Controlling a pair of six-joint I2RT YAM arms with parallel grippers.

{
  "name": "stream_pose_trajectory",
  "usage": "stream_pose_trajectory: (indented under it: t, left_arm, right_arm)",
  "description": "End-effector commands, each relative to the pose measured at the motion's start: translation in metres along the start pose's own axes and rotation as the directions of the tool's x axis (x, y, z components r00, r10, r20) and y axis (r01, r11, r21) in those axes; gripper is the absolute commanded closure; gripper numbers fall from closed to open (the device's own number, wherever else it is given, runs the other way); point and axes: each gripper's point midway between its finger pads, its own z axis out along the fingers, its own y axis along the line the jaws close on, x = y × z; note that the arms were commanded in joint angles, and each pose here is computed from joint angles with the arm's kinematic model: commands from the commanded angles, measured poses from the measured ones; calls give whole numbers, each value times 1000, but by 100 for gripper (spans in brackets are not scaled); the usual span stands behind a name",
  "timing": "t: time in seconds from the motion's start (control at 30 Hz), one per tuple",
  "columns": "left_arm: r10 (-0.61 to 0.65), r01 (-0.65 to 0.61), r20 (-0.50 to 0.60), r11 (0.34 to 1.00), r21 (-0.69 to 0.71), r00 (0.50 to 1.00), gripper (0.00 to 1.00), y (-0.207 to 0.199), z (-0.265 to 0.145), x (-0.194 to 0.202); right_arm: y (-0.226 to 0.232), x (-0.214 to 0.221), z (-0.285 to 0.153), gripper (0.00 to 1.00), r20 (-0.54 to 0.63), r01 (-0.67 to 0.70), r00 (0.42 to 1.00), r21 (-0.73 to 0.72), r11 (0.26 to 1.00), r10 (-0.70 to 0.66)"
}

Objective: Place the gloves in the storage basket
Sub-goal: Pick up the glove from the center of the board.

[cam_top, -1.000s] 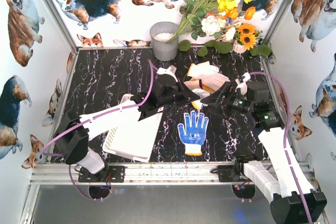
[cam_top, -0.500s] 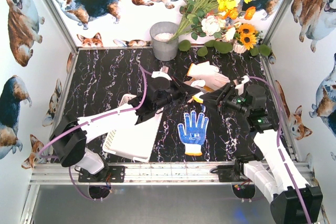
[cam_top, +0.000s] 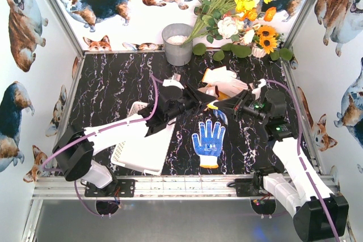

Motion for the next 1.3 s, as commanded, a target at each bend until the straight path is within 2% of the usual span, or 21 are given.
stream_pose_trajectory:
  t: [0.0,0.1,0.23,0.4,0.7,0.8,1.0,1.27]
  left_arm:
    - [39,-38,-16,999,22,999,73,-2,-10,2]
    - [58,-58,-28,998,-6,998,69,7,-16,2]
    - [89,-90,-14,994,-59,996,71,21,-25,-1]
    - [104,-105,-20,992,-65,994,75,23,-29,0]
    - [107,-107,-19,993,-53,994,71,22,-26,-2]
    - [109,-109,-11,992,-56,994,77,23,-27,-4]
    - [99,-99,-3,993,-57,995,99,28,-28,-5]
    - [140,-138,15,985,-108,990,100,41,-23,-10]
  right_arm:
    - [16,5,-3,100,-18,84,996,-43,996,-85]
    - [11,7,-4,100,-29,102,994,-13,995,-102]
    - [6,7,-5,100,-38,127,991,24,992,-126]
    - [3,9,-6,100,-52,146,988,47,988,-143]
    - [10,13,-11,100,-93,211,974,62,976,-204]
    - [7,16,-13,100,-114,224,970,87,971,-214]
    - [-3,12,-13,100,-104,237,969,131,963,-224]
    - [-25,-18,1,100,-26,250,968,226,942,-250]
